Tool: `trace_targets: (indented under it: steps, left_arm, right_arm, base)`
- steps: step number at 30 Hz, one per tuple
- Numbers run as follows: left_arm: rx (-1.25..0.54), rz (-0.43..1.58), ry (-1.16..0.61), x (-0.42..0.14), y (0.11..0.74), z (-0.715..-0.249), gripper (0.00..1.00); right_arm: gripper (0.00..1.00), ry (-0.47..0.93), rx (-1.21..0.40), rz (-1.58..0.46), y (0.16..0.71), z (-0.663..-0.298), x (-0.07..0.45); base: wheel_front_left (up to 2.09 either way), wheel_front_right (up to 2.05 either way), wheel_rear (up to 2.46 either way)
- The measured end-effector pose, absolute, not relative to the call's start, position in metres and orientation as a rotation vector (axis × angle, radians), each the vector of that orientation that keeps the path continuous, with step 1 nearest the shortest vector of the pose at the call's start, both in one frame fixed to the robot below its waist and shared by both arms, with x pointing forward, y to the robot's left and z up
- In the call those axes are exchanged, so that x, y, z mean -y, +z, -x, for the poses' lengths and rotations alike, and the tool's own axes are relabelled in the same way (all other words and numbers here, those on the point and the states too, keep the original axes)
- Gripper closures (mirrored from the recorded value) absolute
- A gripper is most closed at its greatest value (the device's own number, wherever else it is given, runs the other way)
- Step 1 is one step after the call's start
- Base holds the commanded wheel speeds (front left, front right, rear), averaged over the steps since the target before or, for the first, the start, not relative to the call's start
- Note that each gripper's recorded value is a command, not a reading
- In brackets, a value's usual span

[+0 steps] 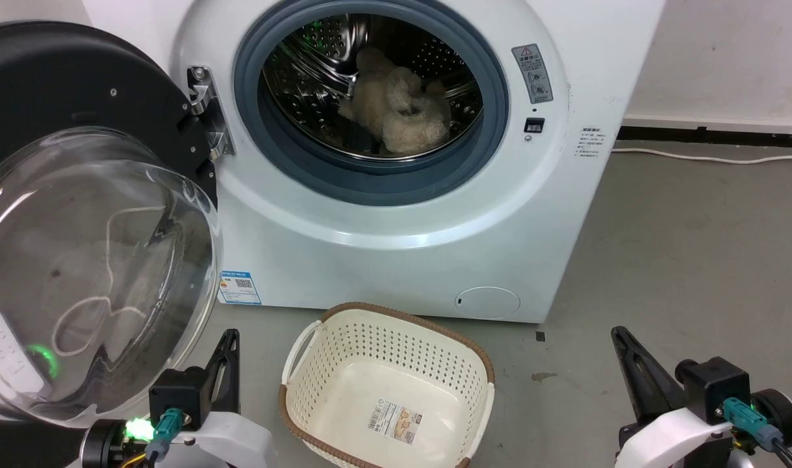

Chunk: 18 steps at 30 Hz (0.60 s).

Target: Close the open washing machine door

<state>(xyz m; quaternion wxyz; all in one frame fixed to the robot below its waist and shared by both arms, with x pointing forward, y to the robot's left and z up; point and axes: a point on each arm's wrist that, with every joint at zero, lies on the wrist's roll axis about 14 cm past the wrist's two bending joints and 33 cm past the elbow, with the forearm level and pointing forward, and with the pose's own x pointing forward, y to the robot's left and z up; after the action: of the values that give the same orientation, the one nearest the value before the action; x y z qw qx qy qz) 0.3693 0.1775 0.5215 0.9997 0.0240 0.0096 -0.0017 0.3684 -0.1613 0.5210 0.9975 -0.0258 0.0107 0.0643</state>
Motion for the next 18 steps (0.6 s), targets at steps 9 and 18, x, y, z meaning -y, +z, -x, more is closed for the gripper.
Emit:
trace_targets:
  steps: [9,18]
  left_arm:
    - [-0.019,-0.048,-0.003,-0.1775,0.5215,-0.3693,1.00]
    - [-0.021,-0.048,-0.012,-0.1747,0.5205,-0.3690,0.00]
  right_arm:
    - [1.00,0.129,-0.022,0.052,0.5209,-0.3684,0.1612]
    - [0.00,0.125,-0.021,0.046,0.5208,-0.3683,0.1626]
  base:
    - [0.00,0.00,0.00]
    - [0.00,0.00,0.00]
